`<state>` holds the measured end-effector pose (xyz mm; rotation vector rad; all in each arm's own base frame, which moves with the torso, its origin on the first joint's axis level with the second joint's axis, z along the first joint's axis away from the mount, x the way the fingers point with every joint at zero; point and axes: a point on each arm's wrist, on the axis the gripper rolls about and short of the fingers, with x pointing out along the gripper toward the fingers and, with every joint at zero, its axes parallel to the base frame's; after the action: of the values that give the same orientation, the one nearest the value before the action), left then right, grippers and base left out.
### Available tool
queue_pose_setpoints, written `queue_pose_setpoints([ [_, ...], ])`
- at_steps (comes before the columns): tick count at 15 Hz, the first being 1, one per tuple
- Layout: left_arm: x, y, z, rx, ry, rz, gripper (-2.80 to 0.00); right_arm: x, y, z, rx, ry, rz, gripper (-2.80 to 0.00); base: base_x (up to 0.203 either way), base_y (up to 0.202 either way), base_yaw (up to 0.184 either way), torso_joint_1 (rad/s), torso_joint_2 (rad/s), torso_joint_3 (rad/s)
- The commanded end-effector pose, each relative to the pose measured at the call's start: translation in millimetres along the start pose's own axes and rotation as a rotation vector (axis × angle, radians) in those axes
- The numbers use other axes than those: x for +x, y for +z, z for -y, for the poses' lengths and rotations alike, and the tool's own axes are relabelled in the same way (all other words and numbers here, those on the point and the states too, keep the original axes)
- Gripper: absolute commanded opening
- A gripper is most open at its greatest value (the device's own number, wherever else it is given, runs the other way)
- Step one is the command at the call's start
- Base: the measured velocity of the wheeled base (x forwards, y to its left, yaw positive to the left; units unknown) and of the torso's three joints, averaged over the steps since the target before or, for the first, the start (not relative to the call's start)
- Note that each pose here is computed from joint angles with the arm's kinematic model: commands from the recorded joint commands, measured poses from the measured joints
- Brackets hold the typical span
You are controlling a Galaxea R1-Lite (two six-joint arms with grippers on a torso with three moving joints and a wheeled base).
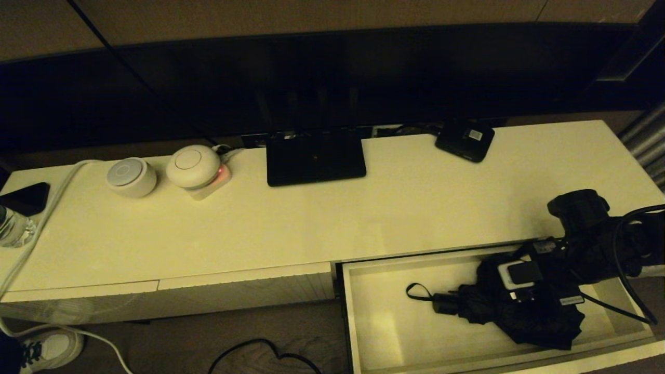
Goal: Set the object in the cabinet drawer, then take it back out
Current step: Take the umbrella out of the drawer and put it on the table
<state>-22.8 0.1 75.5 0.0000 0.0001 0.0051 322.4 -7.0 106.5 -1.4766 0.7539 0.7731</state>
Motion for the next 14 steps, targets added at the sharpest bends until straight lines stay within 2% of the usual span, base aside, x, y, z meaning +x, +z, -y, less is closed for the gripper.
queue_pose_setpoints([
  [1, 0.2, -0.8, 0.0, 0.000, 0.001, -0.003, -2.80, 3.5, 0.3, -2.1, -0.009, 0.013, 0.001, 0.00, 0.000, 0.000, 0.000, 0.000, 0.00, 0.000],
  [7, 0.2, -0.8, 0.0, 0.000, 0.001, -0.003, -2.80, -1.1, 2.0, -7.5, -0.009, 0.022, 0.002, 0.00, 0.000, 0.000, 0.000, 0.000, 0.00, 0.000],
  [8, 0.2, -0.8, 0.0, 0.000, 0.000, -0.003, -2.80, -1.9, 2.9, -10.2, -0.012, 0.030, 0.003, -2.80, 0.000, 0.000, 0.000, 0.000, 0.00, 0.000],
  [14, 0.2, -0.8, 0.0, 0.000, 0.001, -0.003, -2.80, -1.1, 6.0, -10.3, -0.018, 0.027, 0.010, -2.80, 0.000, 0.000, 0.000, 0.000, 0.00, 0.000],
])
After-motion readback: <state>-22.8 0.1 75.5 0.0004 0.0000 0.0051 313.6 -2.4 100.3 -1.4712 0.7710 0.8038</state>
